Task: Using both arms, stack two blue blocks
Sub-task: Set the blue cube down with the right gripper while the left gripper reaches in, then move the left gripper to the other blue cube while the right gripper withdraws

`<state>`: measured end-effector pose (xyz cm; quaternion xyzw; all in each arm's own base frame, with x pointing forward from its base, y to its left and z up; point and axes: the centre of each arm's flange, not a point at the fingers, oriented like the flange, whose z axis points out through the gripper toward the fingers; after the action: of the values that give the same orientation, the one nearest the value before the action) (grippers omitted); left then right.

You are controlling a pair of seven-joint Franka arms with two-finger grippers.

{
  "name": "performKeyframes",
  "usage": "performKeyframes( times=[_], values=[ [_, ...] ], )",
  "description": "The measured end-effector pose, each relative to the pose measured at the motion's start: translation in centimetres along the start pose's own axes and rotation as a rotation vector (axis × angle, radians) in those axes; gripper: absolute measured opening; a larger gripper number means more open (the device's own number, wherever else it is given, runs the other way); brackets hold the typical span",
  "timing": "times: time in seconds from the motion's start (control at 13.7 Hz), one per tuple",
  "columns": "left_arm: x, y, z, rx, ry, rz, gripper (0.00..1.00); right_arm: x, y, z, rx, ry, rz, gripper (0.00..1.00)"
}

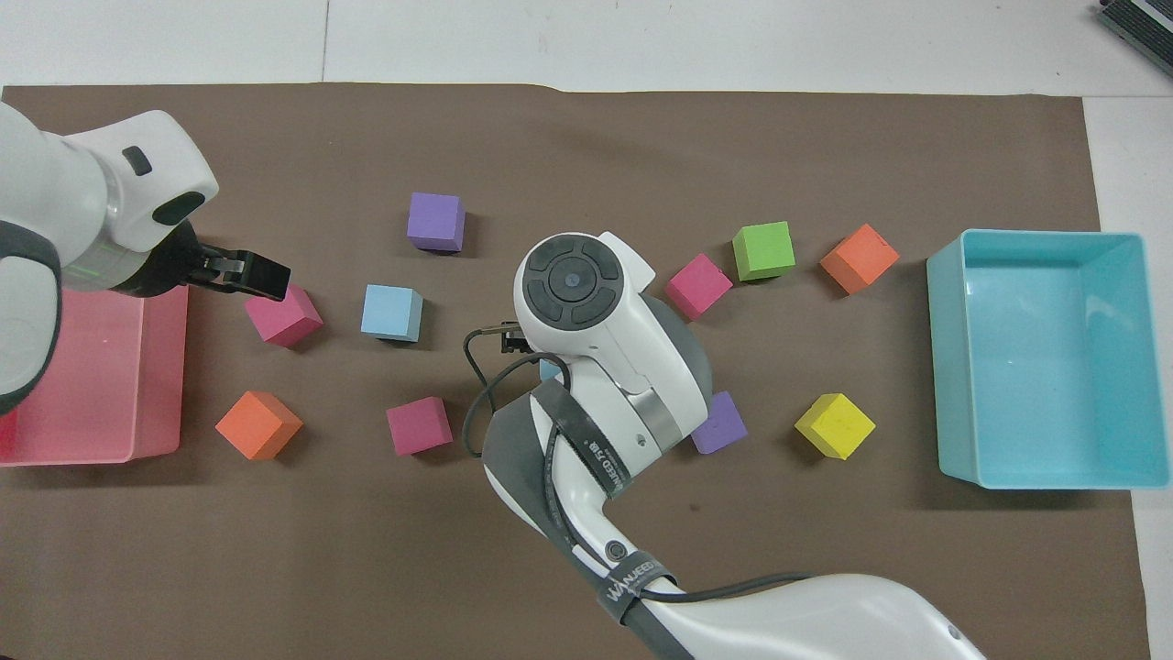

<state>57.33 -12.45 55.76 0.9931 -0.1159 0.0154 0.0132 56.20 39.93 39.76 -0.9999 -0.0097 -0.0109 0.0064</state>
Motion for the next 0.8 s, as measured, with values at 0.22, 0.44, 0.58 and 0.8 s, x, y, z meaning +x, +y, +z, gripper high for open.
performKeyframes(
  times=[0.22, 0.44, 0.58, 0.8],
  values=[
    [0.3, 1.5, 4.1, -0.001, 0.002, 0.009, 1.00, 1.8, 4.6, -2.8, -0.005, 0.012, 0.034, 1.00],
    [1.5, 3.1, 9.1, -0.004, -0.003, 0.020, 1.00, 3.0, 10.1, -3.1, 0.012, -0.018, 0.007, 1.00],
    [2.3, 4.3, 12.3, -0.007, -0.003, 0.029, 1.00, 3.3, 11.7, -2.4, 0.074, -0.058, -0.008, 0.95],
    [2.2, 5.0, 16.1, -0.009, 0.027, 0.035, 1.00, 3.6, 13.7, -1.0, 0.187, -0.107, -0.002, 0.75]
  ],
)
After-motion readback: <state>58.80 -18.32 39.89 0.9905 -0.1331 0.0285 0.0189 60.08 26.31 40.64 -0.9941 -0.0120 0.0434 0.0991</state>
